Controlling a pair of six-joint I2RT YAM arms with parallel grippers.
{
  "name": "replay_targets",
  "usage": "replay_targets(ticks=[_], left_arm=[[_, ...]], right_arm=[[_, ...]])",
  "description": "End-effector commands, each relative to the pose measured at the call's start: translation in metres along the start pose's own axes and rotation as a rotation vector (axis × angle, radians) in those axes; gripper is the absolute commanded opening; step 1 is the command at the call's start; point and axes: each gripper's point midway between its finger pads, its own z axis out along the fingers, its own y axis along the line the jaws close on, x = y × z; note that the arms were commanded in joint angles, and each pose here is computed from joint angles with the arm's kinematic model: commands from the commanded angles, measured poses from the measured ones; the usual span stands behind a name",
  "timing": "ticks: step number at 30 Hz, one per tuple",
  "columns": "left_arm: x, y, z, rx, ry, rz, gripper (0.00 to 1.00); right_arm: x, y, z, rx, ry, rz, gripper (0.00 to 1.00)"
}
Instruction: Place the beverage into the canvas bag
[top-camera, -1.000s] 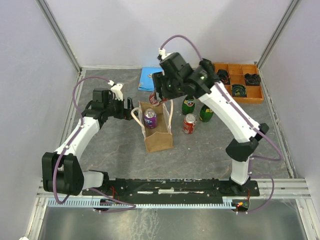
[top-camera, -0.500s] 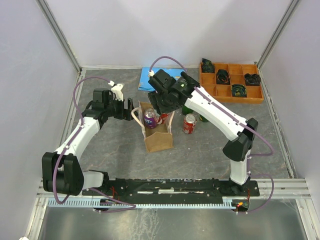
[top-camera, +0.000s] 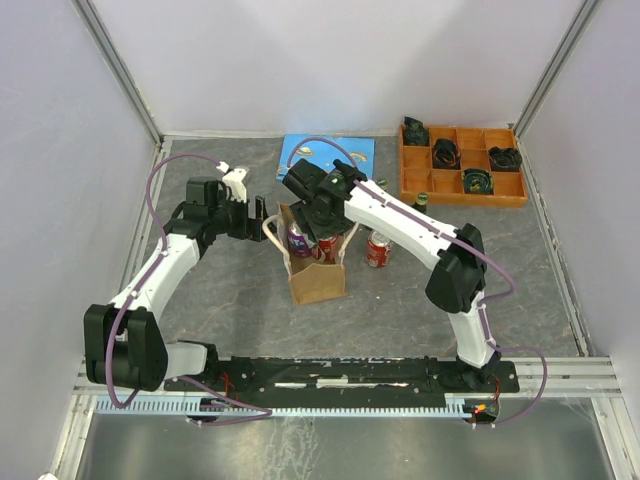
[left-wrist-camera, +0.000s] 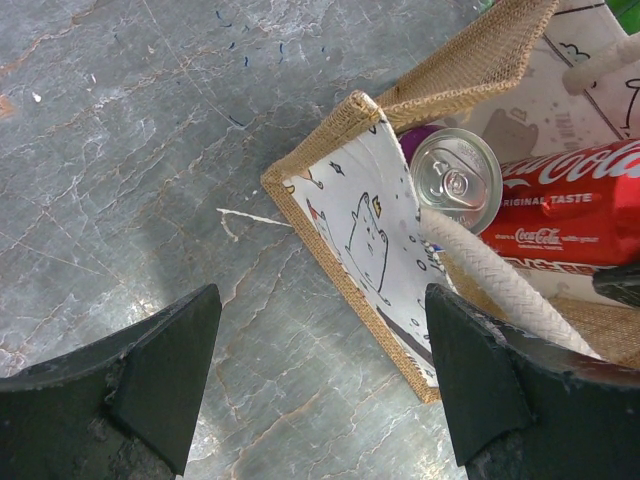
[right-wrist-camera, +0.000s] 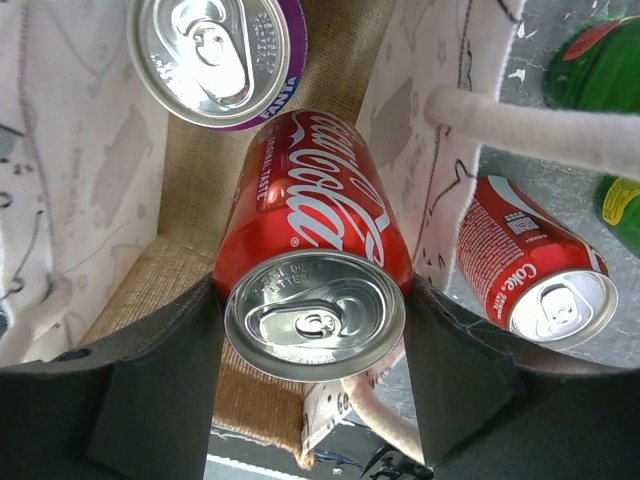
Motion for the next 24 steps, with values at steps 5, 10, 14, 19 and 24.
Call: replay_targets(ticks=[5,10,14,19,24], left_arm=[[-0.005,-0.005,-0.004,0.022,-0.022,0.048,0.89],[-0.005,-0.006,-0.003,0.024,-0.022,0.045,0.89],[-0.005,-0.006,-0.004,0.025,-0.024,0.045,0.89],[-0.003,-0.006,-0.004,0.026,-0.022,0.044,0.89],[-0.002,-0.007,-0.005,0.028,-0.023,0.043,0.89]], right_arm=[[-0.012,-0.002,0.013,0.034,-0.060,-0.018,0.00],[-0.009,-0.001,0.030,0.048,-0.037,-0.032,0.00],[-0.007,-0.004,0.043,0.073,-0.018,-0.048,0.00],[-0.004,-0.007,0.055,0.098,-0.018,-0.051,0.00],[0.001,-0.011,0.063,0.122,-0.015,-0.054,0.00]])
